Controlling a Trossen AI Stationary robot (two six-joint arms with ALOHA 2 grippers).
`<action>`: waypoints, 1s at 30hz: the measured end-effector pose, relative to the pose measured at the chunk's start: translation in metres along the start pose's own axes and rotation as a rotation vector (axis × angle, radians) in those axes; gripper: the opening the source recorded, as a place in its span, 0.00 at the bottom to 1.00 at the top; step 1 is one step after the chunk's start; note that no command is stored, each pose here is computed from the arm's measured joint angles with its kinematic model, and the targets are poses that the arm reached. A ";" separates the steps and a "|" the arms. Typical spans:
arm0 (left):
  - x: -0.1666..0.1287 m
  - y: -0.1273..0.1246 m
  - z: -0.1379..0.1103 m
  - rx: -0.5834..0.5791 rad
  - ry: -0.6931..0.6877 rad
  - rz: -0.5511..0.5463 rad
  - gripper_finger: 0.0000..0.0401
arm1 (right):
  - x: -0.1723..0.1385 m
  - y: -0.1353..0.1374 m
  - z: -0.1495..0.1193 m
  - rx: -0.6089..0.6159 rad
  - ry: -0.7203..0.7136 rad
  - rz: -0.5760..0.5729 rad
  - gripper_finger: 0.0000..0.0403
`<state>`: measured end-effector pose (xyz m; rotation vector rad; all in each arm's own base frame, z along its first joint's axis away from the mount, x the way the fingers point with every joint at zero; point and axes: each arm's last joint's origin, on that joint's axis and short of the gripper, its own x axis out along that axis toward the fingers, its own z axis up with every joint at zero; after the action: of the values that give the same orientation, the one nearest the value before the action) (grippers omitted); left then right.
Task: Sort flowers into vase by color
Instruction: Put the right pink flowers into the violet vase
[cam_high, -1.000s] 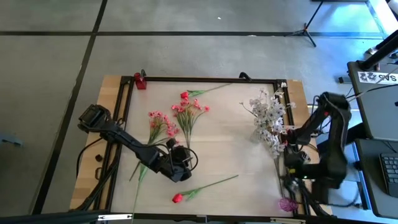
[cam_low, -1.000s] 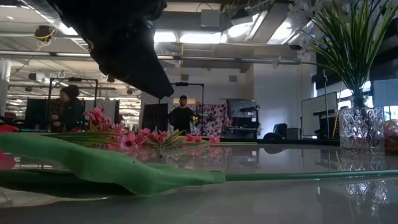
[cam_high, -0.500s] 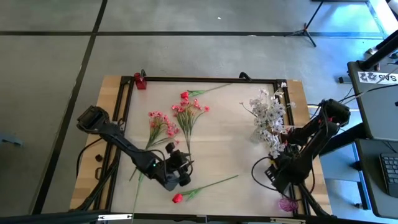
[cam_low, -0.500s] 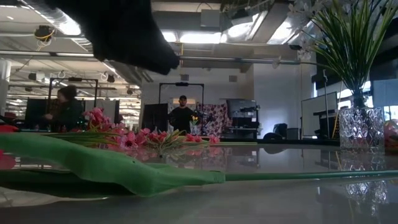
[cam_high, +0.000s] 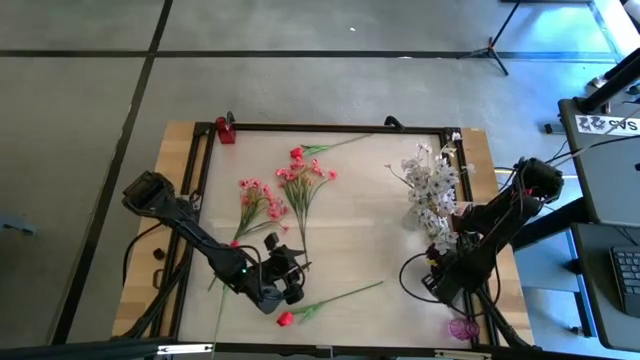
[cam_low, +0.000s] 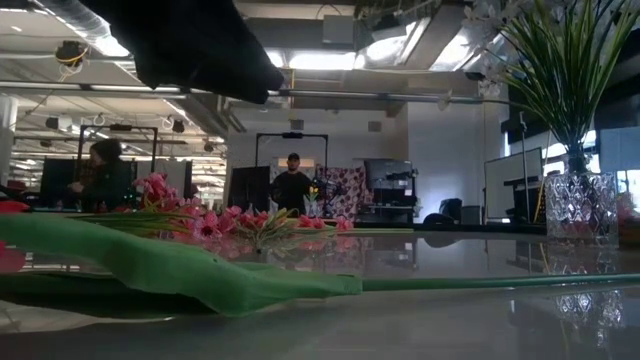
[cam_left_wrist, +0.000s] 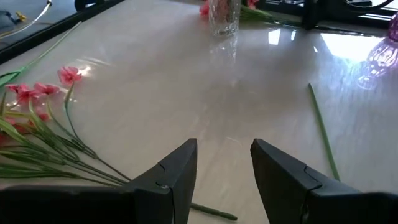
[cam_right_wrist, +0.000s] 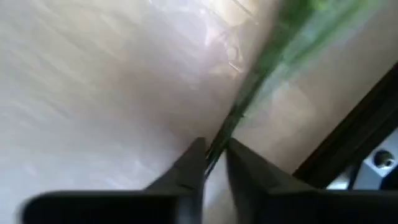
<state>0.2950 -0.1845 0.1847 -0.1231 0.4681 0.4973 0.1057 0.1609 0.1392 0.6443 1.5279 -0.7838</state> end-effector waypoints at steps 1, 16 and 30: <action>0.000 0.000 0.000 0.000 -0.002 0.003 0.37 | -0.001 0.001 0.000 0.008 -0.008 0.010 0.10; 0.008 0.005 0.006 -0.009 -0.029 0.039 0.37 | -0.025 0.029 -0.008 0.108 0.055 0.437 0.02; 0.008 0.002 0.008 -0.027 -0.039 0.019 0.37 | -0.019 0.014 -0.003 0.116 0.005 0.274 0.05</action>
<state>0.3035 -0.1772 0.1880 -0.1351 0.4248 0.5244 0.1169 0.1729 0.1571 0.9205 1.3690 -0.6640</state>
